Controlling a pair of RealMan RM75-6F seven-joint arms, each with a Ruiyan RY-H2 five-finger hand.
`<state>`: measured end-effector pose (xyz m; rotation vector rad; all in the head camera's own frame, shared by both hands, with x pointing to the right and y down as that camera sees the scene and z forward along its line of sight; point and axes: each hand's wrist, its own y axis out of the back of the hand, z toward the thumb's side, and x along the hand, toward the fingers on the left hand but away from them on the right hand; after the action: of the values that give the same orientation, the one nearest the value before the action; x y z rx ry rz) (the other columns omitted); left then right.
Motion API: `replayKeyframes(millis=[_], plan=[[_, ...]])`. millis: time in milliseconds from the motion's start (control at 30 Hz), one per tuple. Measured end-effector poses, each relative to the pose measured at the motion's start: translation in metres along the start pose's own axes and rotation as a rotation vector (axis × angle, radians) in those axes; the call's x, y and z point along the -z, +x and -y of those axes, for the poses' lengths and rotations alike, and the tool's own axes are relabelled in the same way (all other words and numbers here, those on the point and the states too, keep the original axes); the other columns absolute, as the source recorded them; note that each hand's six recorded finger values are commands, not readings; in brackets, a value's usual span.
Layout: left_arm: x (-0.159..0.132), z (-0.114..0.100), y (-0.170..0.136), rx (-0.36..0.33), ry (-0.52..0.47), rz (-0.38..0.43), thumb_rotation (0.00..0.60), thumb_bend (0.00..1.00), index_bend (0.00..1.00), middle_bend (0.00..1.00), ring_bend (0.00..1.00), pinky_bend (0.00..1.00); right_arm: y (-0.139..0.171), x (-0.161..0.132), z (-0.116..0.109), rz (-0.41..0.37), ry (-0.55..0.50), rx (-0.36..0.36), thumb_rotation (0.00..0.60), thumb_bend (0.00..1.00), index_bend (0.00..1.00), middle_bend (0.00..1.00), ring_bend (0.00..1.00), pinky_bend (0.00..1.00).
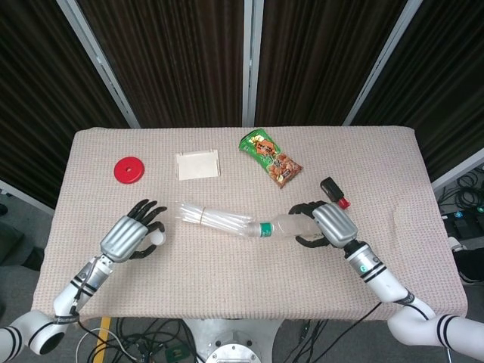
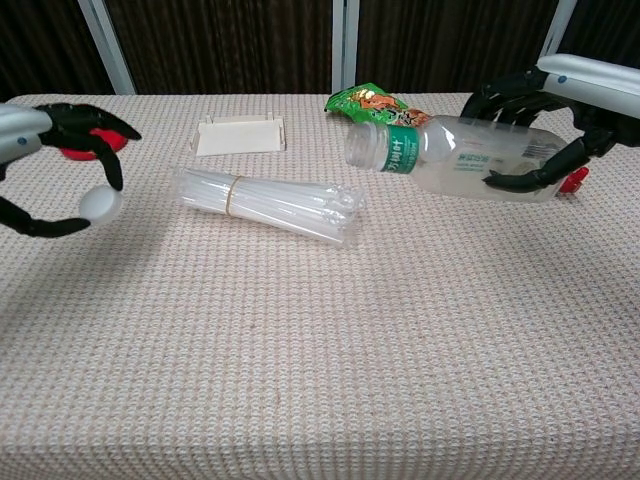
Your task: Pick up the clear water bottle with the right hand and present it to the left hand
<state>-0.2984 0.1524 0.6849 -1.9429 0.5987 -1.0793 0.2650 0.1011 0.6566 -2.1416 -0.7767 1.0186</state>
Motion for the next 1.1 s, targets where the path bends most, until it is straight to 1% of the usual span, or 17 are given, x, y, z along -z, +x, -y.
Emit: replayKeyframes(millis=[67,167,233,333,400,433,467,533,567,600,633,733,800,900,933,1000,1100], plan=[[0.001,0.013,0.000,0.034,0.026,-0.010,0.600,0.36,0.43,0.10,0.00,0.00,0.006,0.004,0.004,0.019,0.023,-0.024,0.600,0.46,0.62,0.52,0.40,0.50],[-0.002,0.026,0.001,0.069,0.053,-0.012,0.600,0.34,0.33,0.09,0.00,0.00,0.010,0.008,0.012,0.033,0.044,-0.051,0.600,0.46,0.61,0.51,0.37,0.47],[-0.004,0.029,0.002,0.079,0.052,-0.016,0.600,0.30,0.26,0.09,0.00,0.00,0.011,0.009,0.017,0.036,0.070,-0.065,0.600,0.46,0.59,0.49,0.35,0.45],[-0.005,0.023,0.002,0.054,0.037,-0.020,0.600,0.20,0.21,0.09,0.00,0.00,0.011,0.011,0.026,0.036,0.109,-0.084,0.600,0.46,0.56,0.46,0.32,0.41],[-0.006,0.018,0.002,0.031,0.018,-0.023,0.600,0.14,0.19,0.09,0.00,0.00,0.011,0.012,0.033,0.039,0.130,-0.100,0.600,0.46,0.48,0.43,0.27,0.36],[-0.005,0.014,0.001,0.015,0.003,-0.025,0.600,0.12,0.18,0.09,0.00,0.00,0.012,0.013,0.037,0.041,0.142,-0.114,0.600,0.45,0.41,0.39,0.22,0.31],[-0.004,0.010,0.001,0.002,-0.006,-0.028,0.600,0.10,0.18,0.09,0.00,0.00,0.012,0.014,0.040,0.044,0.153,-0.124,0.600,0.43,0.33,0.33,0.16,0.25],[0.000,0.000,-0.002,-0.039,-0.011,-0.040,0.600,0.08,0.18,0.09,0.00,0.00,0.013,0.017,0.047,0.053,0.184,-0.153,0.600,0.38,0.10,0.18,0.03,0.09],[0.002,-0.005,-0.003,-0.060,-0.010,-0.048,0.600,0.07,0.18,0.09,0.00,0.00,0.014,0.018,0.050,0.060,0.196,-0.168,0.600,0.36,0.03,0.12,0.00,0.04],[0.004,-0.011,-0.005,-0.083,-0.010,-0.059,0.600,0.07,0.18,0.09,0.00,0.00,0.015,0.019,0.053,0.067,0.207,-0.181,0.600,0.35,0.01,0.09,0.00,0.01],[0.009,-0.019,-0.008,-0.116,-0.011,-0.076,0.600,0.07,0.18,0.09,0.00,0.00,0.016,0.020,0.056,0.077,0.217,-0.198,0.600,0.34,0.00,0.06,0.00,0.00],[0.027,-0.042,-0.019,-0.188,-0.009,-0.141,0.600,0.07,0.18,0.09,0.00,0.00,0.019,0.016,0.058,0.091,0.215,-0.211,0.600,0.31,0.00,0.02,0.00,0.00],[0.041,-0.052,-0.030,-0.216,-0.004,-0.192,0.600,0.06,0.18,0.09,0.00,0.00,0.021,0.014,0.053,0.095,0.202,-0.196,0.600,0.29,0.00,0.00,0.00,0.00],[0.064,-0.062,-0.051,-0.238,0.009,-0.281,0.600,0.06,0.18,0.09,0.00,0.00,0.028,0.015,0.035,0.110,0.194,-0.138,0.600,0.29,0.00,0.02,0.00,0.00],[0.072,-0.063,-0.060,-0.239,0.009,-0.315,0.600,0.06,0.18,0.09,0.00,0.00,0.034,0.018,0.026,0.122,0.196,-0.108,0.600,0.29,0.00,0.03,0.00,0.00],[0.082,-0.064,-0.073,-0.238,-0.003,-0.356,0.600,0.06,0.18,0.09,0.00,0.00,0.044,0.023,0.011,0.145,0.202,-0.056,0.600,0.29,0.00,0.06,0.00,0.00],[0.096,-0.061,-0.095,-0.234,-0.044,-0.419,0.600,0.06,0.18,0.09,0.00,0.00,0.068,0.036,-0.014,0.201,0.213,0.039,0.600,0.30,0.00,0.10,0.00,0.01]])
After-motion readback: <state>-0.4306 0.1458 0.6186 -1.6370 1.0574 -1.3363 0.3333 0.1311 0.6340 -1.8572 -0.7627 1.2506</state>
